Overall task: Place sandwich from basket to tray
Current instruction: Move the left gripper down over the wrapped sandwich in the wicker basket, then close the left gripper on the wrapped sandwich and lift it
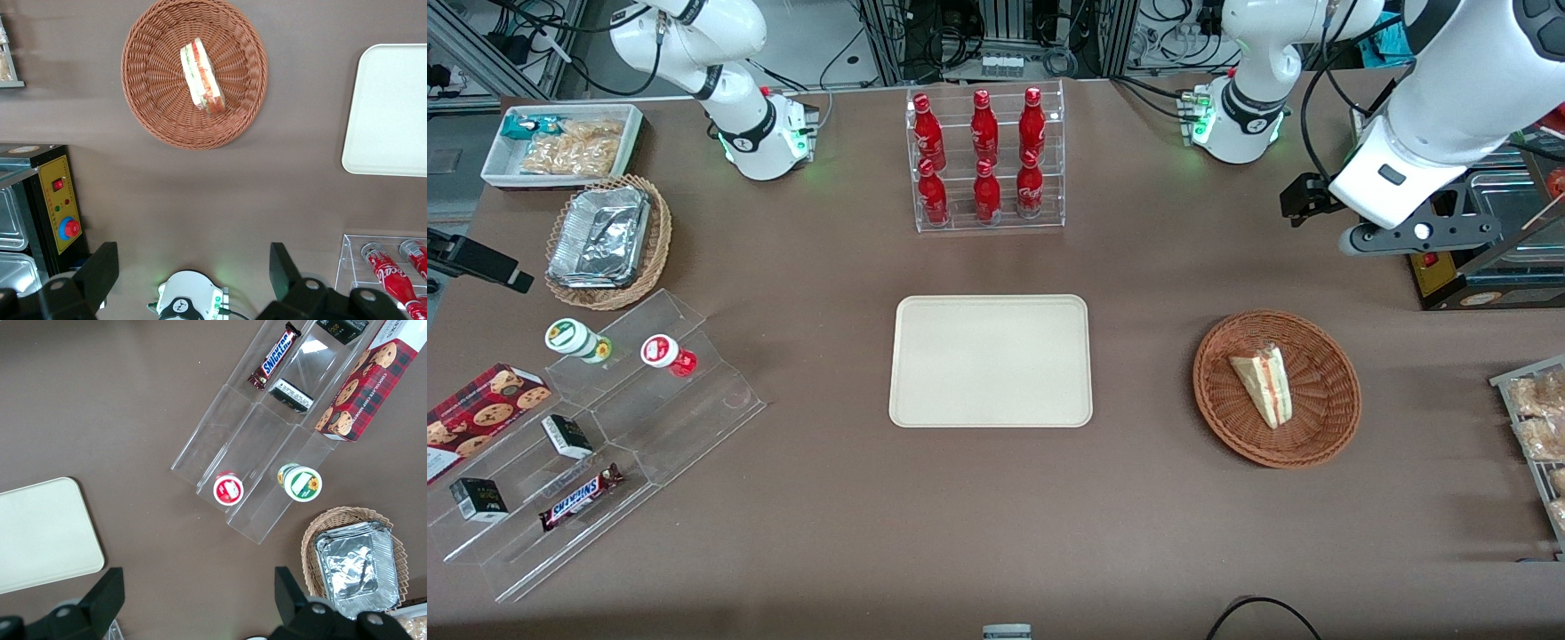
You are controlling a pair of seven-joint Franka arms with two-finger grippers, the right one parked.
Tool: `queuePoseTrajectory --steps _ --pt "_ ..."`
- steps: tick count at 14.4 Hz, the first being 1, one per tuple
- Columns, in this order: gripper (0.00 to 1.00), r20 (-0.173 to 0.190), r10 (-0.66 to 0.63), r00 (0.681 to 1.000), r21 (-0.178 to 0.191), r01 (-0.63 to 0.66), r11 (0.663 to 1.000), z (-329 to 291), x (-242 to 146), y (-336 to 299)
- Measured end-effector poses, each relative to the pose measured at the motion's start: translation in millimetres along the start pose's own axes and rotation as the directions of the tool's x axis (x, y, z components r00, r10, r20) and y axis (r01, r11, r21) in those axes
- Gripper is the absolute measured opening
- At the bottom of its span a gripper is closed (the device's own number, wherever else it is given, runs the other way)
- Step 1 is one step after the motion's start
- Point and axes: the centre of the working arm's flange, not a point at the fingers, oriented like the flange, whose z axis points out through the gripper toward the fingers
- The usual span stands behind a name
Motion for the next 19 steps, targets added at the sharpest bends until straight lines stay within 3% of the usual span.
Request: queuePoseTrajectory --steps 3,6,8,10,13,16,19 --pt "1.00 0.006 0.024 1.000 -0.004 -0.024 1.000 4 2 -2" --pt "1.00 0.038 0.029 0.999 -0.009 -0.029 1.000 32 22 -7" --pt "1.00 0.071 0.012 0.997 -0.021 -0.010 1.000 79 54 -14" --pt "1.00 0.068 -0.002 0.998 -0.040 0.005 0.999 141 86 -15" --pt "1.00 0.057 -0.125 0.990 -0.060 0.129 0.990 225 108 -23" --pt "1.00 0.056 -0.298 0.953 -0.071 0.302 0.951 273 116 -26" --pt "1.00 0.062 -0.384 0.921 -0.079 0.388 0.918 304 122 -20"
